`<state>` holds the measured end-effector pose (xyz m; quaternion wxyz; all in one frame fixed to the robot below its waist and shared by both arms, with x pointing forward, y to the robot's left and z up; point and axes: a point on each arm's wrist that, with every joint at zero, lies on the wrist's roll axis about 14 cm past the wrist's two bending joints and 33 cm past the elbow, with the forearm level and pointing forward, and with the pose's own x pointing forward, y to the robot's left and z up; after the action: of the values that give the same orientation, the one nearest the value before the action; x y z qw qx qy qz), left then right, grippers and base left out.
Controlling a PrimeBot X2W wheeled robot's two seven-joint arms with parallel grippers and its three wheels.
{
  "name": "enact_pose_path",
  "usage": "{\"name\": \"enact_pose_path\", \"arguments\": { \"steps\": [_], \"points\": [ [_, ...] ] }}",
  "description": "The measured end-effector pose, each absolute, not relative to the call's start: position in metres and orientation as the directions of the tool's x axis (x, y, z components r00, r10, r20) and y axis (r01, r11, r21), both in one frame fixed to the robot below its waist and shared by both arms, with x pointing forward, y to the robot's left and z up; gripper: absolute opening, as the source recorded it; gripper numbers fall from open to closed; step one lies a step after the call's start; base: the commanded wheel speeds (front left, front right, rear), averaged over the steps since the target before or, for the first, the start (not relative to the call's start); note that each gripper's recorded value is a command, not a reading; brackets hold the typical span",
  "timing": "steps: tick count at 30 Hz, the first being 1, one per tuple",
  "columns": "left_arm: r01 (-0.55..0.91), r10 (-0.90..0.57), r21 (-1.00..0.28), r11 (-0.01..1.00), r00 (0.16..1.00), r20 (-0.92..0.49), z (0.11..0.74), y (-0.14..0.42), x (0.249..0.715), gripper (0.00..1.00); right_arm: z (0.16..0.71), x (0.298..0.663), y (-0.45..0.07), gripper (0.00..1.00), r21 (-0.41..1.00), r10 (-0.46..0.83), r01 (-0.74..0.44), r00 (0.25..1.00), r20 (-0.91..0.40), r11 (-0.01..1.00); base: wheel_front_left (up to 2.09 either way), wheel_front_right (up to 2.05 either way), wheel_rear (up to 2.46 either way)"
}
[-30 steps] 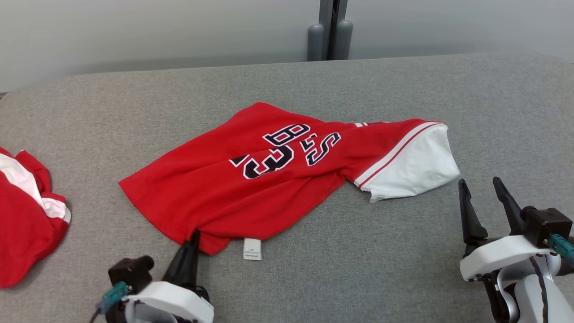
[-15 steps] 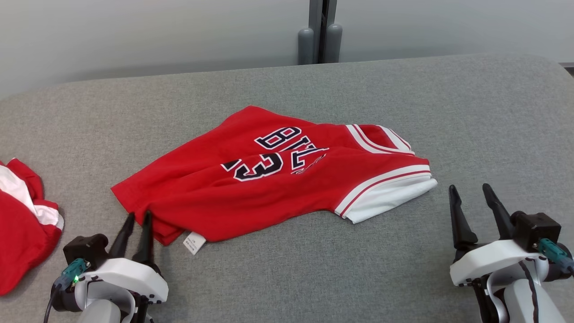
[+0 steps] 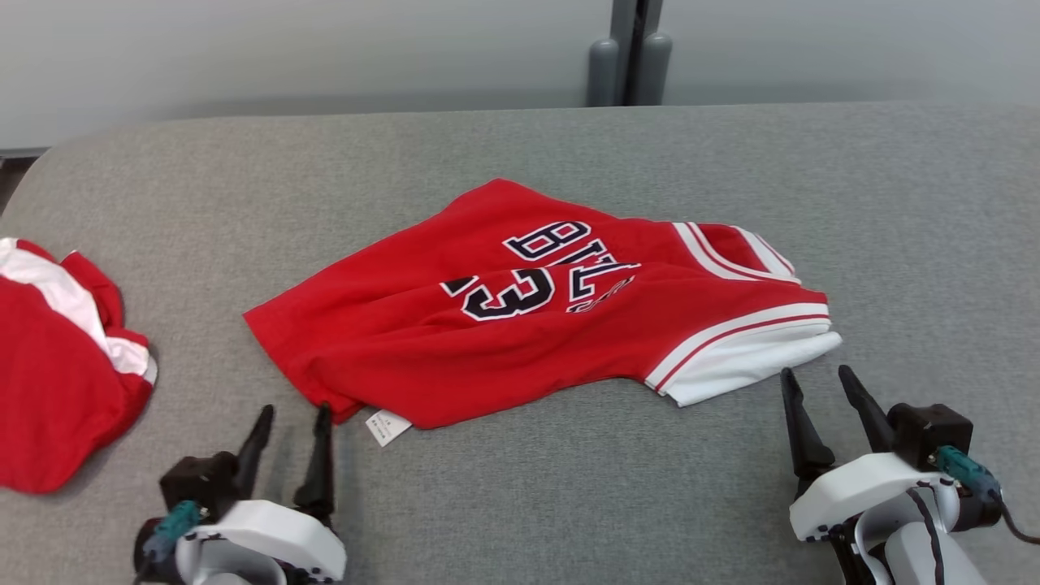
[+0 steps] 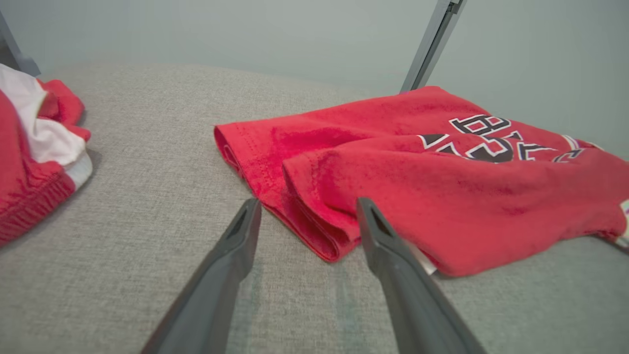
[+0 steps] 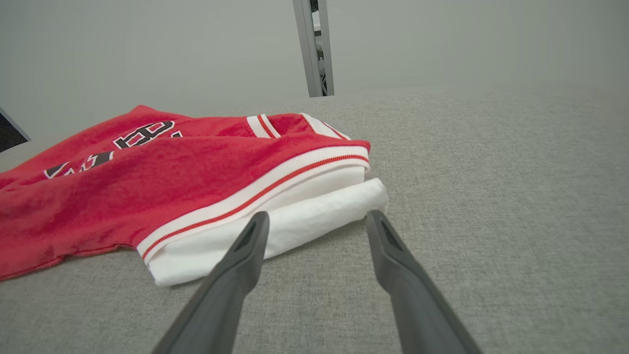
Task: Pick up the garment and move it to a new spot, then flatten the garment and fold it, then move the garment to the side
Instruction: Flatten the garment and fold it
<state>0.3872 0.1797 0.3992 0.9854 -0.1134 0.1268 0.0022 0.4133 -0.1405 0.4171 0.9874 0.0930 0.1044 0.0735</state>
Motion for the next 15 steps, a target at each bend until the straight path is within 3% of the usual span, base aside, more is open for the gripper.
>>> {"name": "enact_pose_path", "arguments": {
  "steps": [9, 10, 11, 12, 13, 14, 15],
  "points": [
    [-0.030, -0.037, -0.249, 0.968, 0.966, -0.257, 0.397, 0.173, 0.376, 1.00, 0.403, 0.438, -0.142, 1.00, 0.177, 0.157, -0.118, 0.960, -0.230, 0.977, 0.00, 0.00, 0.00],
    [-0.031, -0.036, -0.249, 0.968, 0.966, -0.258, 0.397, 0.174, 0.376, 1.00, 0.399, 0.438, -0.142, 0.91, 0.179, 0.154, -0.112, 0.958, -0.243, 0.977, 0.00, 0.00, 0.00],
    [-0.033, -0.034, -0.248, 0.968, 0.965, -0.260, 0.396, 0.175, 0.375, 1.00, 0.395, 0.439, -0.142, 0.56, 0.182, 0.153, -0.108, 0.955, -0.254, 0.977, 0.00, 0.00, 0.00],
    [-0.034, -0.032, -0.248, 0.968, 0.965, -0.259, 0.396, 0.175, 0.375, 1.00, 0.392, 0.440, -0.142, 0.49, 0.185, 0.150, -0.103, 0.953, -0.264, 0.977, 0.00, 0.00, 0.00],
    [-0.036, -0.030, -0.247, 0.968, 0.966, -0.256, 0.397, 0.176, 0.375, 1.00, 0.390, 0.441, -0.141, 0.49, 0.189, 0.150, -0.101, 0.951, -0.271, 0.977, 0.00, 0.00, 0.00],
    [-0.036, -0.029, -0.247, 0.968, 0.967, -0.252, 0.398, 0.176, 0.376, 1.00, 0.388, 0.441, -0.142, 0.57, 0.190, 0.147, -0.095, 0.950, -0.276, 0.977, 0.00, 0.00, 0.00],
    [-0.035, -0.028, -0.247, 0.968, 0.968, -0.249, 0.399, 0.176, 0.377, 1.00, 0.386, 0.442, -0.142, 0.51, 0.191, 0.144, -0.091, 0.949, -0.281, 0.977, 0.00, 0.00, 0.00]
  ]
}}
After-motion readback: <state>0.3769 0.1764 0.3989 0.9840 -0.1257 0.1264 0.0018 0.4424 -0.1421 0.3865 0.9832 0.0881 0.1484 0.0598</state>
